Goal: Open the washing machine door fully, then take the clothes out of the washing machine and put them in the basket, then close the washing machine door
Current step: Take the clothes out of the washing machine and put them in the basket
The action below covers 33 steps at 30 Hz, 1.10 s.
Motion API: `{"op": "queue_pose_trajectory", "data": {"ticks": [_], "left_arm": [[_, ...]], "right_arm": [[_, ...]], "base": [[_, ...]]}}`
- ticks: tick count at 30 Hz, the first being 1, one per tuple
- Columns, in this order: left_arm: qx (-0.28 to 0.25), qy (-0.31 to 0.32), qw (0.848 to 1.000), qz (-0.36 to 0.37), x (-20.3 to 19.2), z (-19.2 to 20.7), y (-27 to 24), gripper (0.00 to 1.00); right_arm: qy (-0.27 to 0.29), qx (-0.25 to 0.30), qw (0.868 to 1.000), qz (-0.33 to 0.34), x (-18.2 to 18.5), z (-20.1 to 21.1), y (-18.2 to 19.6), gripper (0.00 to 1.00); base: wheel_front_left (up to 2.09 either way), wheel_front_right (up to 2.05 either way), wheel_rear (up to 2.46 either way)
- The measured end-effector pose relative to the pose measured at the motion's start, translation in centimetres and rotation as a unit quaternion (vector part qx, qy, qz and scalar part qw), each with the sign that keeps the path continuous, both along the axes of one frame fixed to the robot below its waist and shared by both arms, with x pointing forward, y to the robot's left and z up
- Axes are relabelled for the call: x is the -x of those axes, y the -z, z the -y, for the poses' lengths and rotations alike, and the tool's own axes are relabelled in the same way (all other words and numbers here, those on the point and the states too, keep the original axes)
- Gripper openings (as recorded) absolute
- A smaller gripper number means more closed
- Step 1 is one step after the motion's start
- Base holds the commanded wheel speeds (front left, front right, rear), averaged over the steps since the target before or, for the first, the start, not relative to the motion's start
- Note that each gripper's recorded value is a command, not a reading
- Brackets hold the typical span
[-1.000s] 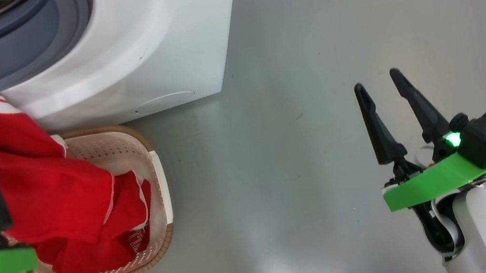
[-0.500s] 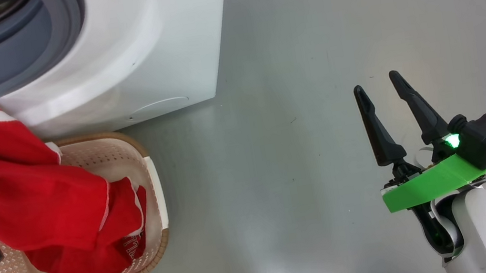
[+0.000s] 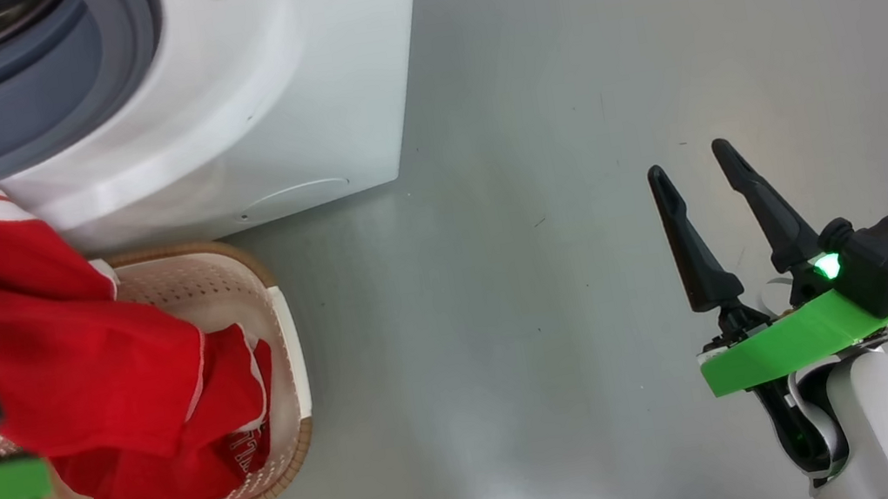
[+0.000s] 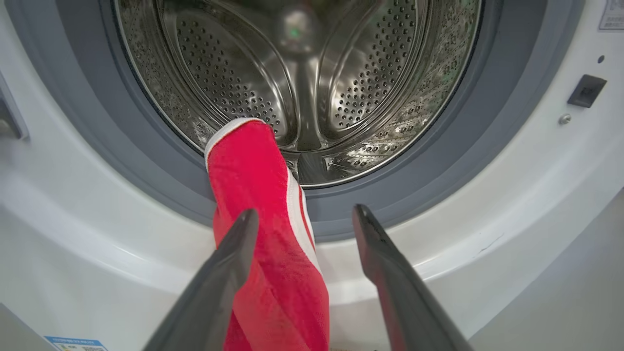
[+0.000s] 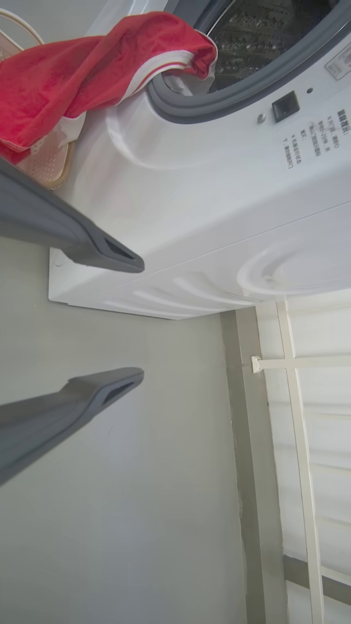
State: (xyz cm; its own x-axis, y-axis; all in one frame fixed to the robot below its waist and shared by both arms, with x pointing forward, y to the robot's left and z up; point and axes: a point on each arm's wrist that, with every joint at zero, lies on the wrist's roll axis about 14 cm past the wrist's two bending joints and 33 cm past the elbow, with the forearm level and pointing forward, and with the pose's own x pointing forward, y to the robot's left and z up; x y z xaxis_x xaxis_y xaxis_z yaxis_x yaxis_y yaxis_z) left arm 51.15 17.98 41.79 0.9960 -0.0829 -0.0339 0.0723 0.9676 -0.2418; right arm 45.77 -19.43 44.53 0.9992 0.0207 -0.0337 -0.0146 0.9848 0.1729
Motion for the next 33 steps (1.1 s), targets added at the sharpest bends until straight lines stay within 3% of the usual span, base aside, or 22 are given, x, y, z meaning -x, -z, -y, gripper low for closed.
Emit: {"op": "queue_pose_trajectory", "data": {"ticks": [11,33], "left_arm": [[-0.02,-0.01,0.999,-0.03,-5.6,-1.8,1.3,1.0],[-0.017,-0.019,0.99,-0.135,-8.5,-2.2,6.8,1.0]], "right_arm": [[0.011,0.005,1.0,-0.002,0.4,0.9,-0.1,1.0],[0.025,0.009,1.0,-0.008,0.9,1.9,0.2,1.0]], "base": [[0.0,0.0,0.0],[0.0,0.0,0.0]]}}
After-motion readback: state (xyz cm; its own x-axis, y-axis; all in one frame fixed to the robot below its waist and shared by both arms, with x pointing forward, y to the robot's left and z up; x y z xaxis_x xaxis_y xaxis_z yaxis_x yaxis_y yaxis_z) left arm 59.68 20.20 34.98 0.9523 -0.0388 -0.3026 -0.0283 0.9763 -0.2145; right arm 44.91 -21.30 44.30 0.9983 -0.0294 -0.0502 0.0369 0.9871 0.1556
